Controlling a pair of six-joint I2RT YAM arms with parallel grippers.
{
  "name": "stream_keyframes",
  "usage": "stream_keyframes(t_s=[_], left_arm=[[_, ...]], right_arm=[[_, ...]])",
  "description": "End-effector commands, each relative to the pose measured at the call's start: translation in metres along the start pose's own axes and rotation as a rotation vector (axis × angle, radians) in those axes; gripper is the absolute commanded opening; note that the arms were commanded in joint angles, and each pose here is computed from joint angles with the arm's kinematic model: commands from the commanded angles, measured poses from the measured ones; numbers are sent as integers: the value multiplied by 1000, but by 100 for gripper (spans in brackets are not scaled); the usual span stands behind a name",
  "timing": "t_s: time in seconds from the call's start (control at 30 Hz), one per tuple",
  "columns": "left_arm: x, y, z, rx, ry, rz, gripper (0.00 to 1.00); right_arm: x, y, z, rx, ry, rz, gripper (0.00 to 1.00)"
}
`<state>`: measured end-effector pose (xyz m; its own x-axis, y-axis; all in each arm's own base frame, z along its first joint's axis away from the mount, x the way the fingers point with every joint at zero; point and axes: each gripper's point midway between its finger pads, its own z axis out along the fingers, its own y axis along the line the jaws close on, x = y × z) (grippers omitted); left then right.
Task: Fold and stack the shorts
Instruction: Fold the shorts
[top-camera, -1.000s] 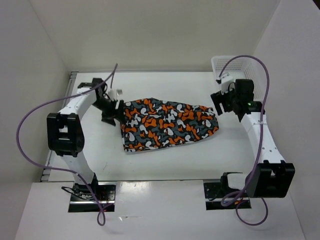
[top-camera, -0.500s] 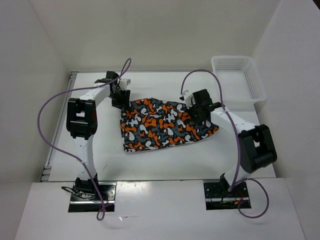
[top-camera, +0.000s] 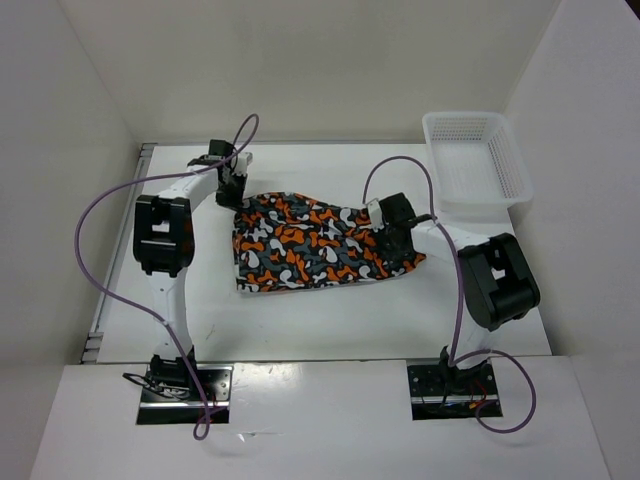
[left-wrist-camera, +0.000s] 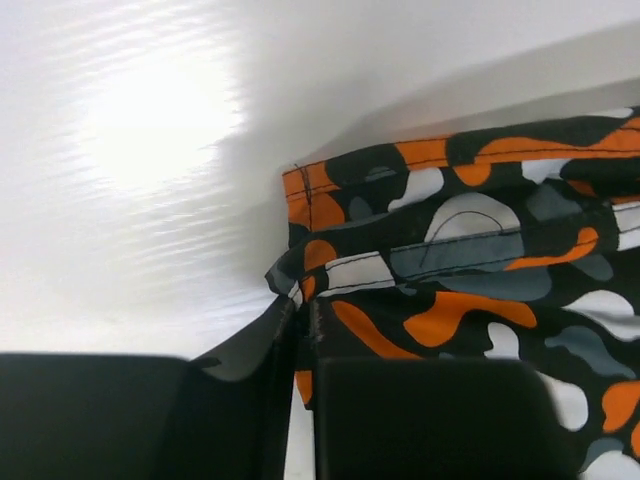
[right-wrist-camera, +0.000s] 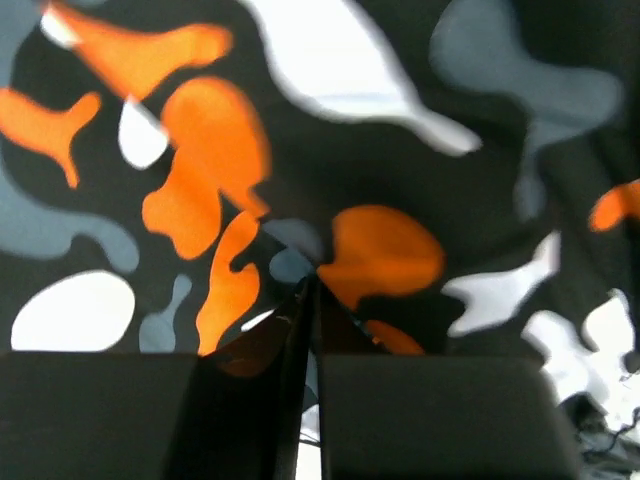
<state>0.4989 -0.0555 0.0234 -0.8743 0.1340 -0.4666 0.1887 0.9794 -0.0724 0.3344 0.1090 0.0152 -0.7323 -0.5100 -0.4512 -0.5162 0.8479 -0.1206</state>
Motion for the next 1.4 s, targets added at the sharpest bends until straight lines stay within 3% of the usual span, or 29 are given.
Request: stream_keyframes(t_s=[0.0,0.07,0.1,0.13,0.17,0.23,0.3,0.37,0.4,0.47,0.57,0.73,0.9,1.07,1.17,1.27,1.37], left_arm=[[-22,33,-4,-104,-52,-16,16],[-33,19,-17,-57,-77,-4,26],[-41,11,-33,-22,-105,0,37],[-47,3,-41,-5,-125,11,40],[-54,-5,-58,7,-154,23,47],[-59,-8,-72,15,-174,27,52],[-64,-15,-87,20,-196,40,54],[-64,-29,-98,33,-195,60,54],[-62,-38,-97,43,-183,73,54],[-50,-51,-103,79,-148,84,54],[-12,-71,-100,154,-49,91,52],[72,-92,-91,254,147,70,51],[141,-97,-86,284,318,40,48],[170,-79,-76,186,369,49,48],[185,-67,-68,123,413,56,48],[192,-58,-66,80,428,64,48],[190,-57,-65,69,419,67,48]], right_arm=[[-18,32,-8,-106,-38,-31,11],[-65,33,-32,-133,-159,2,17],[-83,28,-42,-114,-203,35,18],[-103,26,-54,-113,-252,88,21],[-133,6,-76,-86,-332,140,37],[-163,-14,-95,-99,-403,267,58],[-162,-41,-90,-49,-404,345,63],[-164,-58,-77,35,-409,319,52],[-159,-65,-68,75,-393,309,30],[-149,-69,-43,80,-341,287,11],[-150,-66,-31,57,-323,262,0],[-144,-58,-29,-7,-293,264,0],[-109,-55,-4,23,-173,319,0],[-75,-60,31,93,-56,365,0],[-81,-81,40,203,-67,380,0],[-99,-121,35,354,-125,441,0],[-140,-140,8,369,-235,442,0]])
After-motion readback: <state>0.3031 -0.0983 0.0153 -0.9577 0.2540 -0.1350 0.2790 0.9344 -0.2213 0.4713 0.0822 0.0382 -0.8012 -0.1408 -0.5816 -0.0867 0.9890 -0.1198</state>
